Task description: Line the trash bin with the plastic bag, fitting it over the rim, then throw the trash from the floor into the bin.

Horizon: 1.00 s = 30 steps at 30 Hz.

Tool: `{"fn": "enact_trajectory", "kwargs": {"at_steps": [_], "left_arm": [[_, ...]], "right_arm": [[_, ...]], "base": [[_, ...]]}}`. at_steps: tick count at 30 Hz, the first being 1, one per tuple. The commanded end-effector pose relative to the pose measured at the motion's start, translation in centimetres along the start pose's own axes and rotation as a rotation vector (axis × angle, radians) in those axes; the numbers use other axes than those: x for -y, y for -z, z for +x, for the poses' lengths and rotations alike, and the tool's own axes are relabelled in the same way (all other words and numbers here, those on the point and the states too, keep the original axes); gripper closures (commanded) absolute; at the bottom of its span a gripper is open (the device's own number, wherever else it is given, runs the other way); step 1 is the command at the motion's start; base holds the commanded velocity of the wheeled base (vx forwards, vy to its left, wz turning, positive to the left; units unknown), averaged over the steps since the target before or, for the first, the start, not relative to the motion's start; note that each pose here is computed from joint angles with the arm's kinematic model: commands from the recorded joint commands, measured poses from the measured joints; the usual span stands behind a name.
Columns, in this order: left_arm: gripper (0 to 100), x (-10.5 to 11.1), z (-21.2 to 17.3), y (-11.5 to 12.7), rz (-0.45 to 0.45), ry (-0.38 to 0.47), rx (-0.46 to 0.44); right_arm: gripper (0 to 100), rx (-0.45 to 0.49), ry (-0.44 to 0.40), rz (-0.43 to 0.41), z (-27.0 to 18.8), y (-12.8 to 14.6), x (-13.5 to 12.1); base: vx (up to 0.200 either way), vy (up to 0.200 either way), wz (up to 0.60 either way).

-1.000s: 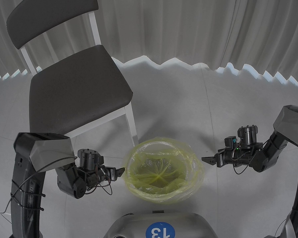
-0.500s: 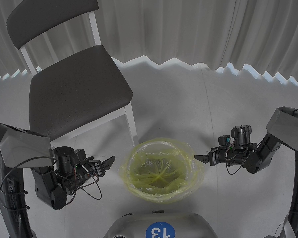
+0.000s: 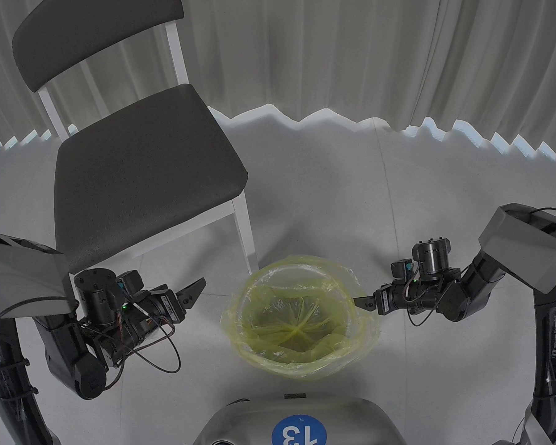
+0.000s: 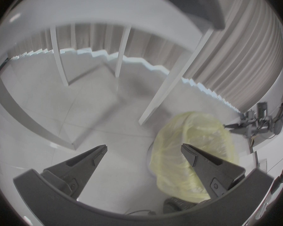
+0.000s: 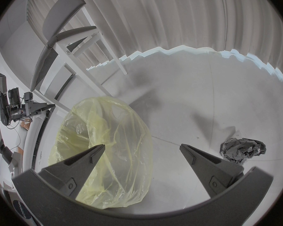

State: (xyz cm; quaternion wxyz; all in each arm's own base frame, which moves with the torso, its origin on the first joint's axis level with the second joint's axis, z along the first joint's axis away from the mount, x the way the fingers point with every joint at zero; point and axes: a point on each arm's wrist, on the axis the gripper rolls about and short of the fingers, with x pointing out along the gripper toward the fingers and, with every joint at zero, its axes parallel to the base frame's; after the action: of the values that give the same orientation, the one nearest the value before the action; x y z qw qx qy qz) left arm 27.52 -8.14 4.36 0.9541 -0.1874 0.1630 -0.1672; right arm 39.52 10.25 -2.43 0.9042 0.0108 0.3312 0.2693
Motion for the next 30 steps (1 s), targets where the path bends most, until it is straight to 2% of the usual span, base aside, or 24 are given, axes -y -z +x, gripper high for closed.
{"fn": "enact_trajectory", "kwargs": {"at_steps": [1, 4, 11, 16, 23, 28, 29, 30], "left_arm": [[0, 0.5, -0.6, -0.8, 0.005, 0.020, 0.039], [0, 0.6, -0.6, -0.9, 0.007, 0.022, 0.040], [0, 0.6, -0.5, -0.7, 0.007, 0.023, 0.035], [0, 0.6, -0.5, -0.7, 0.005, 0.022, 0.037], [0, 0.7, -0.5, -0.7, 0.006, 0.027, 0.036], [0, 1.1, -0.6, -0.7, 0.011, 0.038, 0.034], [0, 1.4, -0.8, -0.9, 0.015, 0.048, 0.045], [0, 1.4, -0.8, -0.9, 0.016, 0.050, 0.045]], "right_arm": [[0, -0.045, -0.003, 0.012, 2.1, 1.6, 0.6], [0, -0.062, -0.002, 0.016, 2.6, 2.0, 0.8], [0, -0.183, -0.009, 0.000, 3.1, 1.1, 1.1], [0, -0.197, 0.010, -0.017, 2.7, 1.2, 0.9], [0, -0.160, 0.103, -0.043, -3.5, -1.1, -0.4], [0, -0.107, 0.135, -0.125, -8.2, -2.4, -1.3], [0, -0.055, 0.152, -0.156, -10.0, -3.5, -2.4], [0, -0.048, 0.154, -0.158, -10.1, -3.6, -2.4]], "base": [[0.000, 0.000, 0.00], [0.000, 0.000, 0.00], [0.000, 0.000, 0.00], [0.000, 0.000, 0.00], [0.000, 0.000, 0.00], [0.000, 0.000, 0.00], [0.000, 0.000, 0.00], [0.000, 0.000, 0.00]]}}
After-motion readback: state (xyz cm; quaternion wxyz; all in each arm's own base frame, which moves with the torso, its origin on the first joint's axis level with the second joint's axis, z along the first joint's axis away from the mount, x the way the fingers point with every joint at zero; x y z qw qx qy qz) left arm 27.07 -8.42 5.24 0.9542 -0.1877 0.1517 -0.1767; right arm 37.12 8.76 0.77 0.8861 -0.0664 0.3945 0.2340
